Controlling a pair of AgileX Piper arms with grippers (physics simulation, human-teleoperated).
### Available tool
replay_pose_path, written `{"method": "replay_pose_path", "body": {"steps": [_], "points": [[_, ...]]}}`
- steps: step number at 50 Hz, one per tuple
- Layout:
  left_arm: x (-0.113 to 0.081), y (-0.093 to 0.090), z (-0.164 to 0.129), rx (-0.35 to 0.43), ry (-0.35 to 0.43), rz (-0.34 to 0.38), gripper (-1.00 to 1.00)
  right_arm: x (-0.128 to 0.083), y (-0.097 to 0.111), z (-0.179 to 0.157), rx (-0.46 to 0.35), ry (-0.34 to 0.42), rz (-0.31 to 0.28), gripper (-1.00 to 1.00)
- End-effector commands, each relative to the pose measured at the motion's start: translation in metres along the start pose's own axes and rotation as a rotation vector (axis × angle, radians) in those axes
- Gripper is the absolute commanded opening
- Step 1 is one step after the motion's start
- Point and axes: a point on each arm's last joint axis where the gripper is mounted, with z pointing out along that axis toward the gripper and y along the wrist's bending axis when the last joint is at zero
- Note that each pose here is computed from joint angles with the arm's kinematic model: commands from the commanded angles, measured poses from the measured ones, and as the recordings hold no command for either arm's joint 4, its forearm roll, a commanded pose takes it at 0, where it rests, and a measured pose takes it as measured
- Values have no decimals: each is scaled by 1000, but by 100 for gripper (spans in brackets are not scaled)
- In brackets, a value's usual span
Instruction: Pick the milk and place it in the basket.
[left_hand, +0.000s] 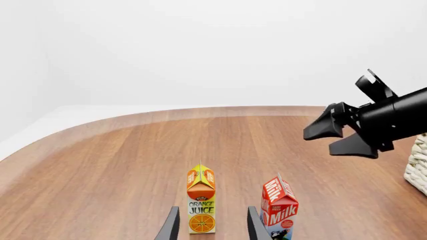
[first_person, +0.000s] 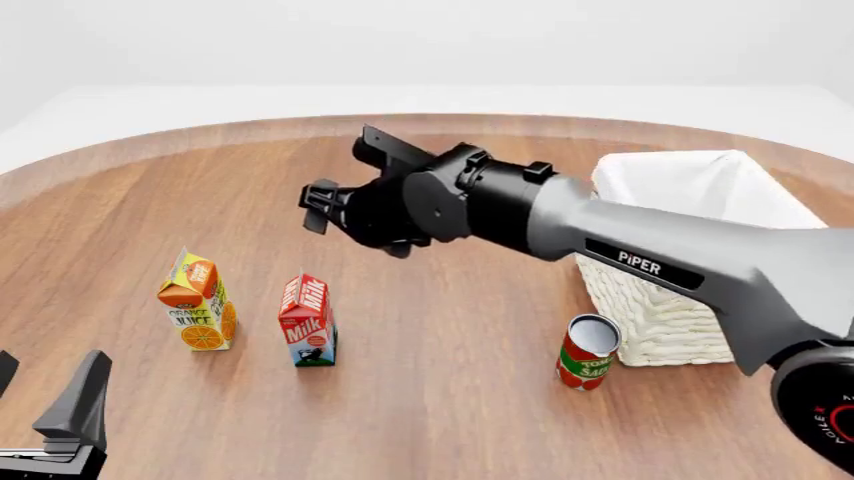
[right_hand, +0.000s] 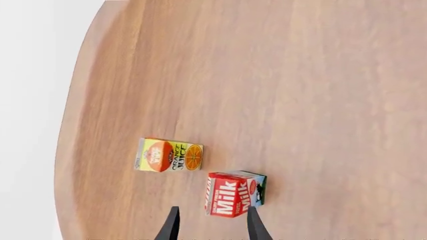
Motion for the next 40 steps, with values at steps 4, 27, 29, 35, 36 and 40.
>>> {"method": "replay_pose_path", "body": {"steps": [4, 27, 29, 35, 36, 40], "points": [[0, 0, 0, 0, 0, 0, 100, 13, 4, 22, 27, 54, -21, 100], [0, 0, 0, 0, 0, 0, 100, 15, 0, 19, 20, 44, 2, 100], [0, 0, 0, 0, 0, 0, 100, 15, -2, 19, 22, 42, 5, 100], [0, 0, 0, 0, 0, 0, 100, 13, -4, 20, 24, 39, 9, 100], [0, 0, 0, 0, 0, 0, 100, 14, -4, 21, 25, 41, 9, 100], [0, 0, 0, 0, 0, 0, 100, 14, -6, 25, 31, 42, 10, 100]]}}
